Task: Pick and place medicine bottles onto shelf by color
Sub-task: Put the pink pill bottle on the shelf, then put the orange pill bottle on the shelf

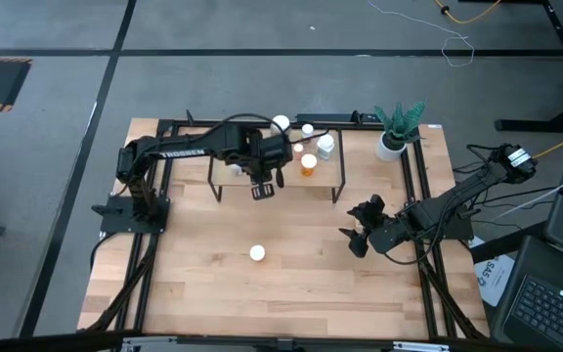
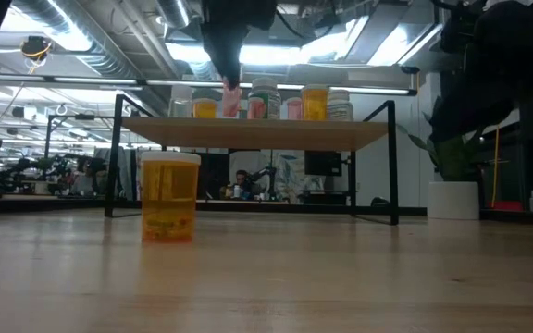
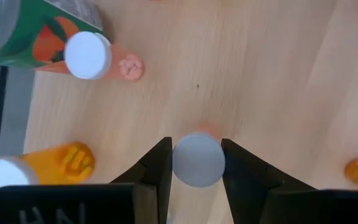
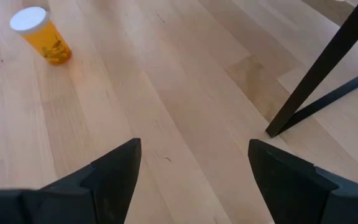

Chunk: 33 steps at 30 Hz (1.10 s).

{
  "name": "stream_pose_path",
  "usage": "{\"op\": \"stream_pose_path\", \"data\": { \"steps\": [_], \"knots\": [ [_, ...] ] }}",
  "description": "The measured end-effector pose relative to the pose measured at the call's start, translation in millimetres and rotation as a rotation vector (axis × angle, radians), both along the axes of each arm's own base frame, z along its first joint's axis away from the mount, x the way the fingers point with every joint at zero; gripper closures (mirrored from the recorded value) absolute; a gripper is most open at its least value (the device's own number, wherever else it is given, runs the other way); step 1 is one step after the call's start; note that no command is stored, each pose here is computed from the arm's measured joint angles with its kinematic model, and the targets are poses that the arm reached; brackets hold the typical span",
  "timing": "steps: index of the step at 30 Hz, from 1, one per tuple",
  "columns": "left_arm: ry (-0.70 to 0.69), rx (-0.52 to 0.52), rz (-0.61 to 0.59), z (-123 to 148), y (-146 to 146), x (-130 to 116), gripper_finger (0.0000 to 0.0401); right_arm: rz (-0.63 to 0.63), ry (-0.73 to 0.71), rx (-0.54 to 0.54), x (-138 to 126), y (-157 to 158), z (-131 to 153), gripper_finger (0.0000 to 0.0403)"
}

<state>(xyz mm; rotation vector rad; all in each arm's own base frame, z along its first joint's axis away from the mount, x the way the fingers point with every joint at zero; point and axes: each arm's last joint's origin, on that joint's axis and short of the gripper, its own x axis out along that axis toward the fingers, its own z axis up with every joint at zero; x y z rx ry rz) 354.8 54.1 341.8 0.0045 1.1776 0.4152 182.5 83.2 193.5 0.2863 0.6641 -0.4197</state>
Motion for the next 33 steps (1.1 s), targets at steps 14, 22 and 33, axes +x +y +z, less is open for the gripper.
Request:
{"op": "stream_pose_path", "data": {
  "steps": [14, 22, 33],
  "knots": [
    [-0.003, 0.0, -0.012, -1, 5, 1, 0.0236, 0.004, 0.003, 0.005, 0, 0, 0, 0.0105],
    [-0.085, 0.024, -0.012, 13, 6, 5, 0.0228, 0.006, 0.004, 0.007, 0, 0, 0, 0.0105],
    [-0.196, -0.251, -0.131, 55, -48, -2, 0.0228, 0.027, 0.018, 0.031, 0, 1, -1, 0.0105]
  ]
}}
